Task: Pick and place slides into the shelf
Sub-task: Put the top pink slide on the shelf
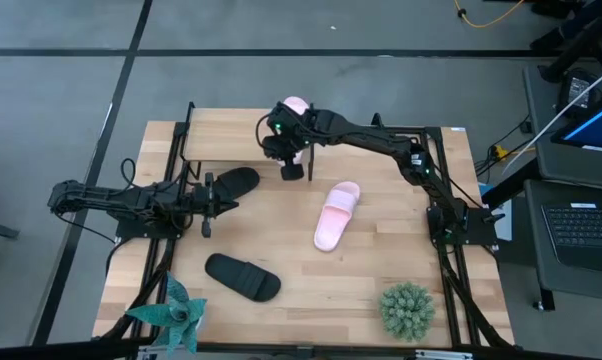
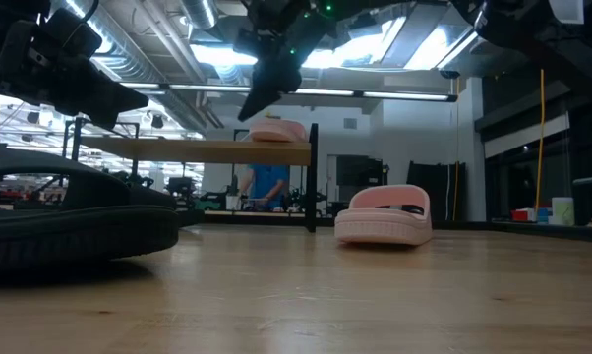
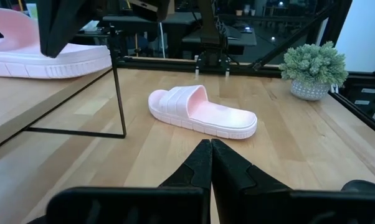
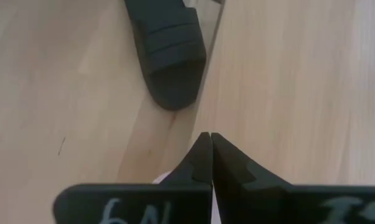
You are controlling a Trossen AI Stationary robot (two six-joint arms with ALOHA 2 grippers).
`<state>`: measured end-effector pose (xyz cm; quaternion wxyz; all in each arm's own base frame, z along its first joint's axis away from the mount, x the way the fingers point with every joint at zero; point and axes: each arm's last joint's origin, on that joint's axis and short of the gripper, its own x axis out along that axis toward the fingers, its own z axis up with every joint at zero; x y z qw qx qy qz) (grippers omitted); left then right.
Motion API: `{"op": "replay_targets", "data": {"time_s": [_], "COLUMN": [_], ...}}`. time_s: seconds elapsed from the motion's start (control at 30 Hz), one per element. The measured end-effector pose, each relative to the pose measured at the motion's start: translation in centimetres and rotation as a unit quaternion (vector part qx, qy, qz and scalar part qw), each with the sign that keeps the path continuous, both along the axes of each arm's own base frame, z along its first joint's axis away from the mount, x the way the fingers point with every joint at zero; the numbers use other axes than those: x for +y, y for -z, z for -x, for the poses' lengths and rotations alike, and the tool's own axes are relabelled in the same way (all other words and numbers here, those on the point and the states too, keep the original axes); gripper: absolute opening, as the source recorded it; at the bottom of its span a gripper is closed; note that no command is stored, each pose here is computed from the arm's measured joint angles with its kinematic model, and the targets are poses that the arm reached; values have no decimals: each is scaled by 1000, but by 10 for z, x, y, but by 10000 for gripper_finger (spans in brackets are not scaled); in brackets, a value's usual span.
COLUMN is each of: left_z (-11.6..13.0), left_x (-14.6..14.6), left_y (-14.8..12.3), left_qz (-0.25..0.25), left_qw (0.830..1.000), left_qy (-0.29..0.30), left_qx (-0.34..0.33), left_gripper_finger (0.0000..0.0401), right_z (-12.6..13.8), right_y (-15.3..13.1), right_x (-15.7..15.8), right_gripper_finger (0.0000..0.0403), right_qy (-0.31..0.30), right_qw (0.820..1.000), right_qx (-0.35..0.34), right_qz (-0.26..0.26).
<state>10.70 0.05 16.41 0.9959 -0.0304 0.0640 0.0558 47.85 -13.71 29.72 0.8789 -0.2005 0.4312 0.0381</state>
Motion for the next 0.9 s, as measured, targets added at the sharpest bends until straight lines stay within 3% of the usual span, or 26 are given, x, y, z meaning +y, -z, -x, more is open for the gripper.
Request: {"op": "replay_targets", "data": {"time_s": [0.43, 0.9], "left_z": [0, 0], "left_x": [0, 0], "left_y": [0, 0], "left_qz": [2, 2], "left_qw": [1000, 1000], "left_qy": [0, 0], "left_qx": [0, 0], "left_gripper_finger": [0, 0], "right_z": [6, 6], "right_y": [5, 5], "right_x": [0, 0], "right_gripper_finger": [0, 0], "right_qy": [23, 20], "right_qw": [999, 998], "right_qx": [47, 48], "right_qz": [15, 20]}}
